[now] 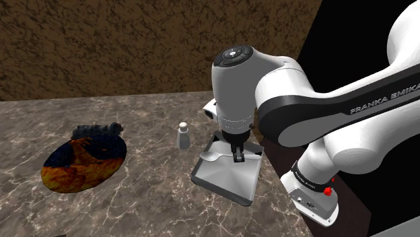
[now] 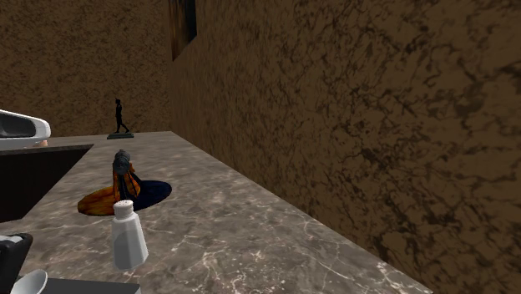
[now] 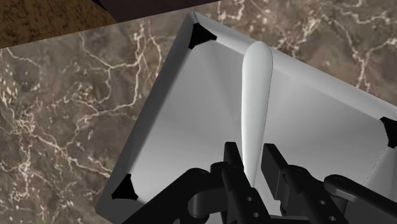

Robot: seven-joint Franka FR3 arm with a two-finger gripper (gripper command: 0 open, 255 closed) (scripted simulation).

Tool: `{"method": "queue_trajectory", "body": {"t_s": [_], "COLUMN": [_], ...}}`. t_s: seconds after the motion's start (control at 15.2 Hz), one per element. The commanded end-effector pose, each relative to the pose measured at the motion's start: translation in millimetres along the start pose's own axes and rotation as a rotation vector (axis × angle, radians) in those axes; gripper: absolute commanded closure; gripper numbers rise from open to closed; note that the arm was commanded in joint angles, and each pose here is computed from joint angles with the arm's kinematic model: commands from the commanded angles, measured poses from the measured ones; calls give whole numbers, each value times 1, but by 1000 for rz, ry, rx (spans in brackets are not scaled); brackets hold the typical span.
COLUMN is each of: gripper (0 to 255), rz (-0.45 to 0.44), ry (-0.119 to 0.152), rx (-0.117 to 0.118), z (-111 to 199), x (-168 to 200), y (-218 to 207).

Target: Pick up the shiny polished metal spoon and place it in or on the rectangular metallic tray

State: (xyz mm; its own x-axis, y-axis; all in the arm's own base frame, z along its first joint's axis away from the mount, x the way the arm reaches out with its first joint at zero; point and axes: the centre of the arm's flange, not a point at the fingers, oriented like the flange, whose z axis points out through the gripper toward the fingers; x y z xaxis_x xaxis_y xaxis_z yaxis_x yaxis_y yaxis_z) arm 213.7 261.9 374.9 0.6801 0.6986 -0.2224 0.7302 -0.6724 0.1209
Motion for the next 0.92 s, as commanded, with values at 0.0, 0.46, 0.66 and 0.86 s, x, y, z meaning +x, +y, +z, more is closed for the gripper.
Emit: {"method": "queue_trajectory", "body": {"t_s": [0.0, 0.46, 0.66, 0.86], "gripper": [255, 0, 0, 0], "rz": [0, 0, 0, 0], "ry": [0, 0, 0, 0], "rx": [0, 0, 0, 0], "z": [0, 0, -26, -50], "x": [0, 0, 0, 0], "y": [0, 0, 0, 0]}}
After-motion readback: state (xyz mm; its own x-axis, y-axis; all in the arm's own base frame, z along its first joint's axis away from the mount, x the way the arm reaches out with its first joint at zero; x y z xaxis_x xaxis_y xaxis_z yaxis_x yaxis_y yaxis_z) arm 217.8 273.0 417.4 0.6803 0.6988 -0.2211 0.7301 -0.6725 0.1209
